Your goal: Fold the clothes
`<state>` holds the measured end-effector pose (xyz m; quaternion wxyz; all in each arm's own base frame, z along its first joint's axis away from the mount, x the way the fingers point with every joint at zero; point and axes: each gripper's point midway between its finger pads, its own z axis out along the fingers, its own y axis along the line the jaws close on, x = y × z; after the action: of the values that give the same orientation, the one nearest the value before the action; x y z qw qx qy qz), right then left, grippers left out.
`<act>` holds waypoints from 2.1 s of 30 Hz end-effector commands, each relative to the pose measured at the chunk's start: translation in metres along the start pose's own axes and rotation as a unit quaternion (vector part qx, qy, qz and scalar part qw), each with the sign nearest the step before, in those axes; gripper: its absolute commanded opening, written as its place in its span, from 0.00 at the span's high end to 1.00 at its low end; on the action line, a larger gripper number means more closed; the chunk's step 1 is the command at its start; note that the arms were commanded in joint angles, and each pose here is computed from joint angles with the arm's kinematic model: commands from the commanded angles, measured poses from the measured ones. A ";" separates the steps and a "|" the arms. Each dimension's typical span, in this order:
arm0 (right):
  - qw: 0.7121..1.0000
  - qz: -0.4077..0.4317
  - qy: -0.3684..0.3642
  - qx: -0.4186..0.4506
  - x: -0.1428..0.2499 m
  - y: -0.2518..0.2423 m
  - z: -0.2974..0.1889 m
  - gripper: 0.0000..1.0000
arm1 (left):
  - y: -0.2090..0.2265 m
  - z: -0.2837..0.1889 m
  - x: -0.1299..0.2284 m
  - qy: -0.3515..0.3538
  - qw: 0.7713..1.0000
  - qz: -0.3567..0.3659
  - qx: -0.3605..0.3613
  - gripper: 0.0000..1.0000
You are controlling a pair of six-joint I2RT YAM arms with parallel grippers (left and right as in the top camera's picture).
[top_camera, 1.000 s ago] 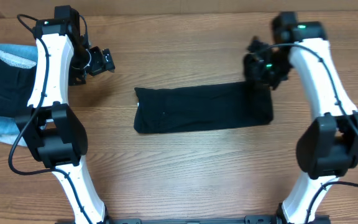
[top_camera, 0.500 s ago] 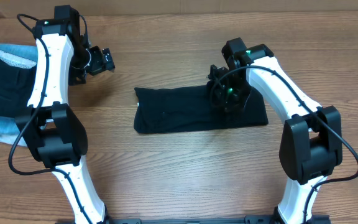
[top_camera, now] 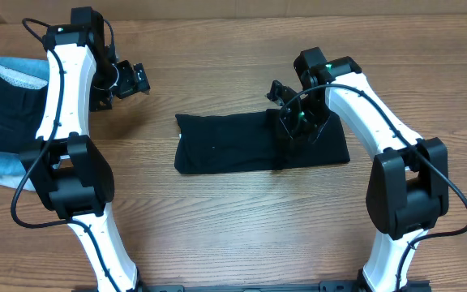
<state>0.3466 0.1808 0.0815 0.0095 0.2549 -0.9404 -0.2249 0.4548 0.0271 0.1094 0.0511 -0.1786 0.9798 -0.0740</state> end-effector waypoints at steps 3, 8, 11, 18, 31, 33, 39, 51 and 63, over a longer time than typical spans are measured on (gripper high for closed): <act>1.000 -0.002 -0.001 -0.008 0.009 -0.006 0.022 0.96 | 0.005 -0.001 0.002 0.004 1.000 -0.005 -0.006 0.00; 0.999 0.001 -0.005 -0.047 0.026 -0.007 0.057 0.96 | 0.005 -0.001 0.004 0.007 1.000 -0.005 -0.007 0.00; 0.997 -0.011 -0.031 -0.067 0.004 0.007 0.037 0.96 | 0.005 -0.001 0.003 0.007 1.000 -0.005 -0.007 0.00; 0.991 -0.044 -0.114 -0.052 -0.057 0.032 -0.057 0.96 | 0.006 -0.001 0.005 0.009 1.000 -0.006 -0.008 0.00; 0.995 0.018 -0.097 0.004 -0.055 -0.029 0.020 0.94 | 0.008 -0.001 0.010 0.020 1.000 -0.007 -0.011 0.00; 0.993 0.027 -0.119 0.006 -0.066 -0.031 0.019 0.94 | 0.008 -0.001 0.009 0.019 1.000 -0.007 -0.013 0.00; 0.978 0.040 -0.198 -0.043 -0.104 -0.014 -0.038 0.88 | 0.008 -0.001 0.008 0.015 1.000 -0.007 -0.014 0.00; 0.959 0.245 -0.134 0.040 0.055 -0.173 -0.130 0.46 | -0.019 0.000 0.012 0.022 0.999 0.032 0.036 0.00; 0.966 0.184 -0.163 -0.077 0.084 -0.166 -0.041 0.46 | -0.040 0.004 0.013 0.010 0.997 0.073 0.032 0.00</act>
<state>0.3565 -0.0230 0.0333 -0.0465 -0.0024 -0.9590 -0.2797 0.4578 -0.0143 0.1111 0.0523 -0.1162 0.9868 -0.0995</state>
